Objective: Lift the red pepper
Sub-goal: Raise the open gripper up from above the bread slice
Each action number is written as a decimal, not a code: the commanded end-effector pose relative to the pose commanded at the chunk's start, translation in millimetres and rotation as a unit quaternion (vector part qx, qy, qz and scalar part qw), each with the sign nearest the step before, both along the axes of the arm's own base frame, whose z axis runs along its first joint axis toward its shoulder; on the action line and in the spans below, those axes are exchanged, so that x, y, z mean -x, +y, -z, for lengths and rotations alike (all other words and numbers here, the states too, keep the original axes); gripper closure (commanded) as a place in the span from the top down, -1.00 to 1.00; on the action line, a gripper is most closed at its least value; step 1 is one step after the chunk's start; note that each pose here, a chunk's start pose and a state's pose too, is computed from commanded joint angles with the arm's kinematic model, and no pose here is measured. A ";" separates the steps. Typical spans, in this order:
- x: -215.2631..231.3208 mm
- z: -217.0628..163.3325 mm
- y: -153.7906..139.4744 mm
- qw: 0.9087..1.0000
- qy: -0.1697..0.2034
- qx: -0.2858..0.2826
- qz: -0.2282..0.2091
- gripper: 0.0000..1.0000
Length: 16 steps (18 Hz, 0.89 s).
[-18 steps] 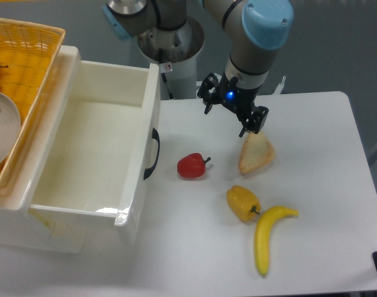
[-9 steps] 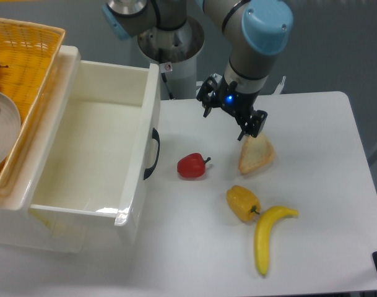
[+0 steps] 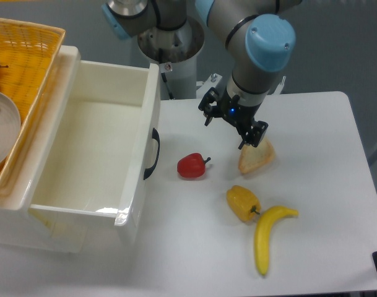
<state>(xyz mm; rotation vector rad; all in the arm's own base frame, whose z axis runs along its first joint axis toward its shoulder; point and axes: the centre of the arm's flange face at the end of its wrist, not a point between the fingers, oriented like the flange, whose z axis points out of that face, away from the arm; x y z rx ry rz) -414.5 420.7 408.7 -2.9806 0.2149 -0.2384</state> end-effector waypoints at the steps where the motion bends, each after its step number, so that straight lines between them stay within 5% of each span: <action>1: 3.8 0.3 -0.4 1.000 -0.002 -0.011 -0.005 1.00; 12: 27.4 20.6 -17.0 0.999 -0.024 -0.024 -0.025 1.00; 16: 34.1 35.6 -26.8 0.997 -0.041 -0.058 0.020 1.00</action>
